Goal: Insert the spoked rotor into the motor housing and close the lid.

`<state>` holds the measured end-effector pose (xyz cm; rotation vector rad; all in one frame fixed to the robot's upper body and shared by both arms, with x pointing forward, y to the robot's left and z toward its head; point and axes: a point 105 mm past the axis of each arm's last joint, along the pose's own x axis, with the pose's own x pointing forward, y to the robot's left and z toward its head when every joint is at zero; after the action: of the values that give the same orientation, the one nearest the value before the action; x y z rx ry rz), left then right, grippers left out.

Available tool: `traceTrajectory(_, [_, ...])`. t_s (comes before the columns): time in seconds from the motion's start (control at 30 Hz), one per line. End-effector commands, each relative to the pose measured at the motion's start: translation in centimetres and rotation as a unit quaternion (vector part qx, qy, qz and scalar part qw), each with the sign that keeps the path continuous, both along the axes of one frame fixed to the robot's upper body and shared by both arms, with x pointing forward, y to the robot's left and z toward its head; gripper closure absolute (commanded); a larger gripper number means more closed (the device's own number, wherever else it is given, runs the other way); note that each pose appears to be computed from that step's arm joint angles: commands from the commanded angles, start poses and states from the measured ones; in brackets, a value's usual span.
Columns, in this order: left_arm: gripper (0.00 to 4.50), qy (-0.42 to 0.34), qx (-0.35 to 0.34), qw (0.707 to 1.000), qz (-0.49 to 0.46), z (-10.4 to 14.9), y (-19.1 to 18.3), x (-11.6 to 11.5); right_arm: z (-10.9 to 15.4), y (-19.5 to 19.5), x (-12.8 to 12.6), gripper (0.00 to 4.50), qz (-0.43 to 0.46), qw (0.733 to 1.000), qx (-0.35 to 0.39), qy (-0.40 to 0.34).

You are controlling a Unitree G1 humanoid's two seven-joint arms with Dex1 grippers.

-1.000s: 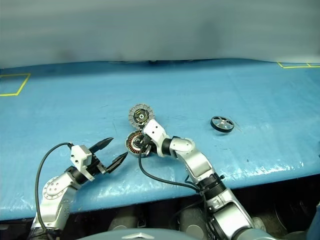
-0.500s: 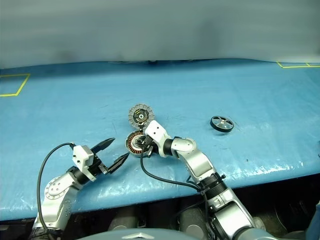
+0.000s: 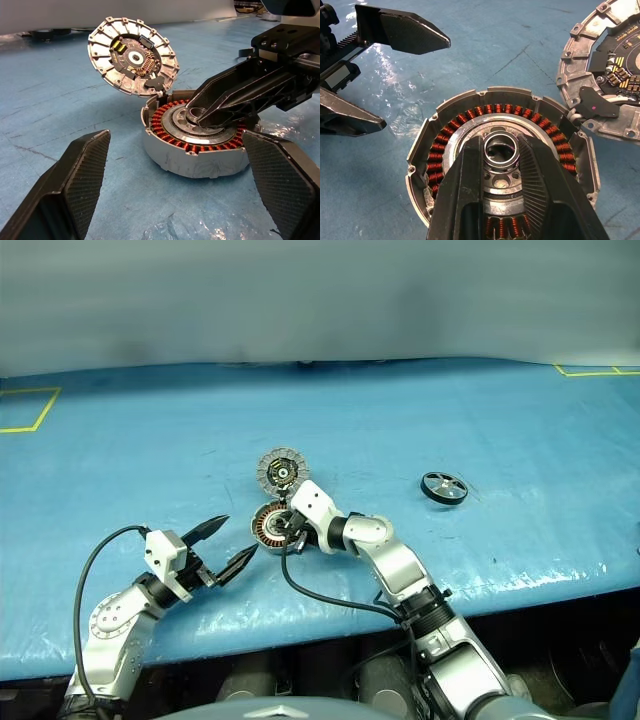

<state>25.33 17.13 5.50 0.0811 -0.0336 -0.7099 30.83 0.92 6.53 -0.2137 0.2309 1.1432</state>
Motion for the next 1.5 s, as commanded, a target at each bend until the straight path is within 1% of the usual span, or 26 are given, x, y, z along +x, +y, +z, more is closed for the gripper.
traceTrajectory(0.03, [0.0, -0.018, -0.001, 1.0, -0.002, 0.6, -0.2, 0.0, 1.2, 0.0, 0.3, 3.85, 0.002, 1.0, 0.009, -0.02])
traceTrajectory(0.2, [0.0, -0.019, -0.001, 1.0, -0.001, 0.6, -0.1, 0.0, 1.1, 0.0, 0.2, 3.85, 0.005, 1.0, 0.008, -0.021])
traceTrajectory(0.23, [0.0, -0.018, -0.001, 1.0, 0.0, 0.6, -0.1, 0.0, 1.3, 0.0, 0.2, 3.14, 0.004, 1.0, 0.014, -0.021])
traceTrajectory(0.53, [0.0, -0.018, -0.002, 1.0, -0.001, 0.6, -0.1, 0.0, 1.6, 0.1, 0.3, 3.14, -0.001, 0.999, 0.023, -0.022])
traceTrajectory(0.73, [0.0, -0.017, -0.002, 1.0, -0.001, 0.6, -0.1, 0.1, 2.7, 0.4, 0.3, 3.14, -0.003, 0.998, 0.055, -0.016])
traceTrajectory(0.83, [0.0, -0.016, -0.003, 1.0, -0.002, 0.5, -0.2, 0.1, 2.8, 0.4, 0.5, 3.14, -0.009, 0.998, 0.059, -0.015])
traceTrajectory(0.9, [0.0, -0.016, -0.003, 1.0, -0.001, 0.5, -0.2, 0.1, 2.5, 0.4, 0.7, 3.54, -0.012, 0.998, 0.057, -0.012])
traceTrajectory(1.0, [0.0, -0.016, -0.002, 1.0, 0.001, 0.5, -0.1, 0.1, 2.3, 0.6, 0.4, 4.4, -0.007, 0.998, 0.054, -0.007])
traceTrajectory(1.03, [0.0, -0.015, -0.002, 1.0, 0.001, 0.4, -0.1, 0.0, 2.1, 0.7, 0.3, 4.46, -0.006, 0.999, 0.052, -0.006])
traceTrajectory(1.33, [0.0, -0.015, -0.003, 1.0, 0.005, 0.3, 0.0, -0.1, 0.6, 0.5, 0.4, 4.46, -0.012, 1.0, 0.013, -0.006])
traceTrajectory(1.5, [0.0, -0.017, -0.001, 1.0, 0.005, 0.4, 0.1, 0.0, 0.5, 0.2, 0.9, 4.46, -0.027, 1.0, 0.004, -0.014])
